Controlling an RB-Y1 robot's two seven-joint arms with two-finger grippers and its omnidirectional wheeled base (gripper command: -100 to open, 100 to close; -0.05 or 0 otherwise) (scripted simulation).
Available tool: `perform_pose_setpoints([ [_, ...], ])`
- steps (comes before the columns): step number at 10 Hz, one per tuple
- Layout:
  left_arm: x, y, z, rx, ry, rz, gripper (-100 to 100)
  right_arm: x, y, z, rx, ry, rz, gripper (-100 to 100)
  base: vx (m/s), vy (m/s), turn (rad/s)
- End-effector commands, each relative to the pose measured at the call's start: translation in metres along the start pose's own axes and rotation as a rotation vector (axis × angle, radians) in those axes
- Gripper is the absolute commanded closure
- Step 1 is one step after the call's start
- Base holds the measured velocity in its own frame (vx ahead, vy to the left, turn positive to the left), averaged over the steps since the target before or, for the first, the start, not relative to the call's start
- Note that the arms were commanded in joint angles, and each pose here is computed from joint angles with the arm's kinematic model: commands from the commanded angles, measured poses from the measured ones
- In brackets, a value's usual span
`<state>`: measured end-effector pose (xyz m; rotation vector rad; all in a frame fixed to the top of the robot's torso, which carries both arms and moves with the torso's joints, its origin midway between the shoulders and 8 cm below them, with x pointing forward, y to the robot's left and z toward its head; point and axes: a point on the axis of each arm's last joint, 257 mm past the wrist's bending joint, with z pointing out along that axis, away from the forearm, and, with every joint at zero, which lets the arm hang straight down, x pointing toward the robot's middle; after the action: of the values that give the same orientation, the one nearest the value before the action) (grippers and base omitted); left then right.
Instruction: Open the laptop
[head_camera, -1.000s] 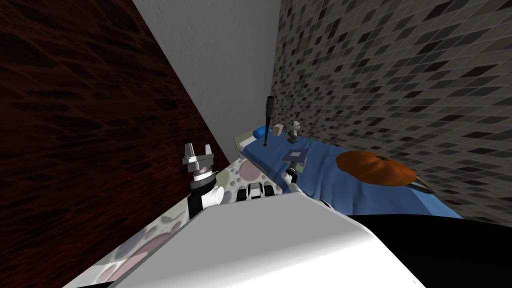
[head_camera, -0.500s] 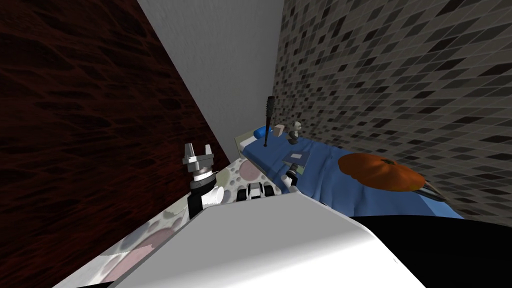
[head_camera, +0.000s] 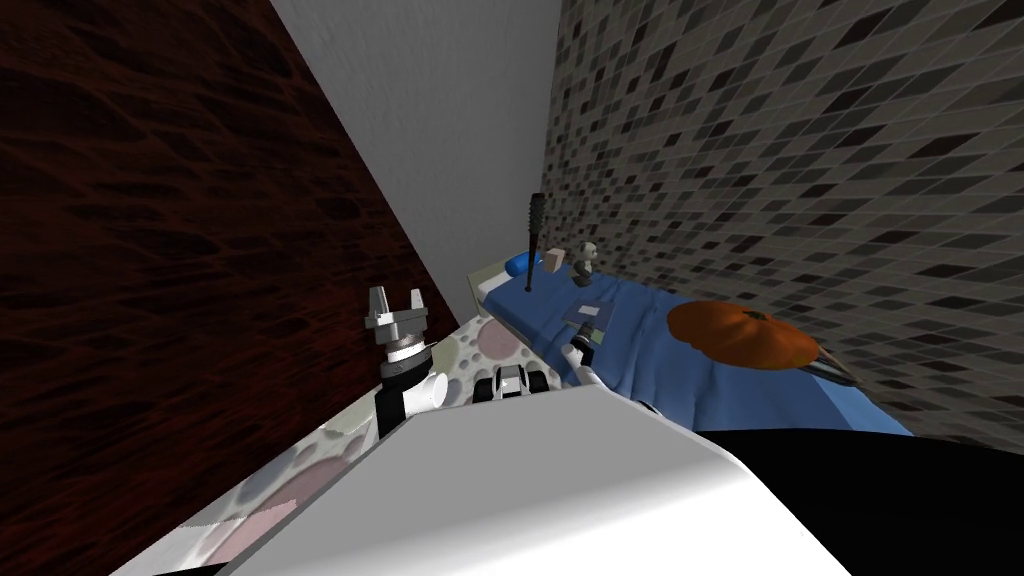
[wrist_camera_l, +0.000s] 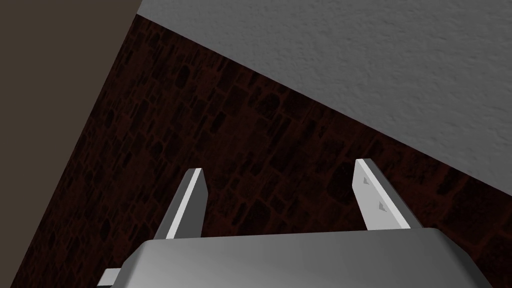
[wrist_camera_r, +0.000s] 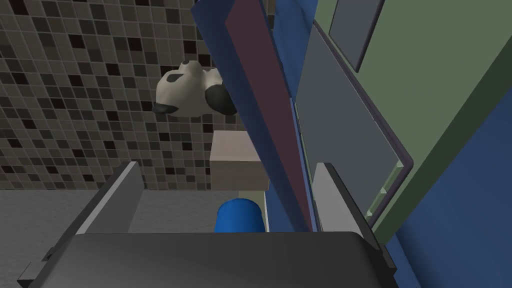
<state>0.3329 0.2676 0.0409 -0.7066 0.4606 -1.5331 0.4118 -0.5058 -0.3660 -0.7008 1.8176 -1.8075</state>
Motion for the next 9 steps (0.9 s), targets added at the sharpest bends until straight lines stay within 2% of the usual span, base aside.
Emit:
perform_pose_setpoints([
  [1,0.0,0.0,0.0,0.0,0.0,0.0,0,-0.018,-0.014,0.017,-0.003,-0.02,-0.003,-100,-0.051,0.035,-0.076],
  [5,0.0,0.0,0.0,0.0,0.0,0.0,0,-0.045,-0.039,0.04,0.0,-0.053,-0.002,-100,-0.051,0.024,-0.068],
  [6,0.0,0.0,0.0,0.0,0.0,0.0,0,-0.038,-0.032,0.033,-0.005,-0.047,-0.003,-100,-0.022,0.016,-0.011],
  [7,0.0,0.0,0.0,0.0,0.0,0.0,0,-0.038,-0.031,0.033,-0.009,-0.049,-0.005,0,-0.006,0.003,0.002],
  [9,0.0,0.0,0.0,0.0,0.0,0.0,0,-0.038,-0.028,0.032,-0.017,-0.049,-0.007,0,0.0,0.0,0.0],
])
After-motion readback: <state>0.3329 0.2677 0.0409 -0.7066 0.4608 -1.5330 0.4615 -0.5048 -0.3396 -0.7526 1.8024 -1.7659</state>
